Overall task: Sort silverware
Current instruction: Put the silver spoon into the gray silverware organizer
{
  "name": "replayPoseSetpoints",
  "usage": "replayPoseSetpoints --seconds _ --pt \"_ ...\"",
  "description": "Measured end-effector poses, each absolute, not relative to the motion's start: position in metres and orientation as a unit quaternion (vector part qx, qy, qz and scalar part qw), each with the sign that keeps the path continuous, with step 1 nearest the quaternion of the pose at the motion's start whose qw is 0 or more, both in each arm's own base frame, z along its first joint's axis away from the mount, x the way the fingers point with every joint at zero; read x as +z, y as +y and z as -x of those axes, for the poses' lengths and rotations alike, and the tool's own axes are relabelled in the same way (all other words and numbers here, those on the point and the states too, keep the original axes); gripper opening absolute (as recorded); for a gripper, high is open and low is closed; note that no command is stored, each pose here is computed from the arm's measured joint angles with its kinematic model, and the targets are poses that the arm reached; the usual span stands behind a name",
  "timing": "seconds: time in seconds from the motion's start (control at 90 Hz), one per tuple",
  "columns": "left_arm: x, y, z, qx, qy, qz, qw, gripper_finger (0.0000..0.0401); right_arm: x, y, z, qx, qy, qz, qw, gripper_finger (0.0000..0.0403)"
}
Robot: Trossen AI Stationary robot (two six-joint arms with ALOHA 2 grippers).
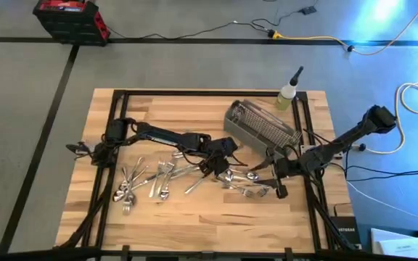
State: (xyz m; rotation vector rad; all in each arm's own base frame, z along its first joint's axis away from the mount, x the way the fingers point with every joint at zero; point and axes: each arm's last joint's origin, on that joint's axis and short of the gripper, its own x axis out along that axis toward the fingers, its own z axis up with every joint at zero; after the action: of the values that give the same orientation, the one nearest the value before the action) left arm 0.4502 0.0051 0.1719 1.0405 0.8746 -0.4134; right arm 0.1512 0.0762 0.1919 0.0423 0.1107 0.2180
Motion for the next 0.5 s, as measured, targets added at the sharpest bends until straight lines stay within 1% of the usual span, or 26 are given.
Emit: replayPoseSetpoints --seconds 0.167,0.333,0.5 --pt "0.157 0.007 -0.459 -0.204 0.406 -0.47 0.757 0.0243 0.192 0.076 -0.151 0.108 0.056 -0.021 0.992 0.0193" --pt "0.153 0.009 -0.473 -0.207 0.399 -0.477 0.756 0.0242 0.189 0.076 -0.151 0.107 0.069 -0.025 0.992 0.0193" --pt "0.147 0.014 -0.477 -0.218 0.414 -0.47 0.748 0.0242 0.189 0.076 -0.151 0.107 0.07 -0.027 0.991 0.0193"
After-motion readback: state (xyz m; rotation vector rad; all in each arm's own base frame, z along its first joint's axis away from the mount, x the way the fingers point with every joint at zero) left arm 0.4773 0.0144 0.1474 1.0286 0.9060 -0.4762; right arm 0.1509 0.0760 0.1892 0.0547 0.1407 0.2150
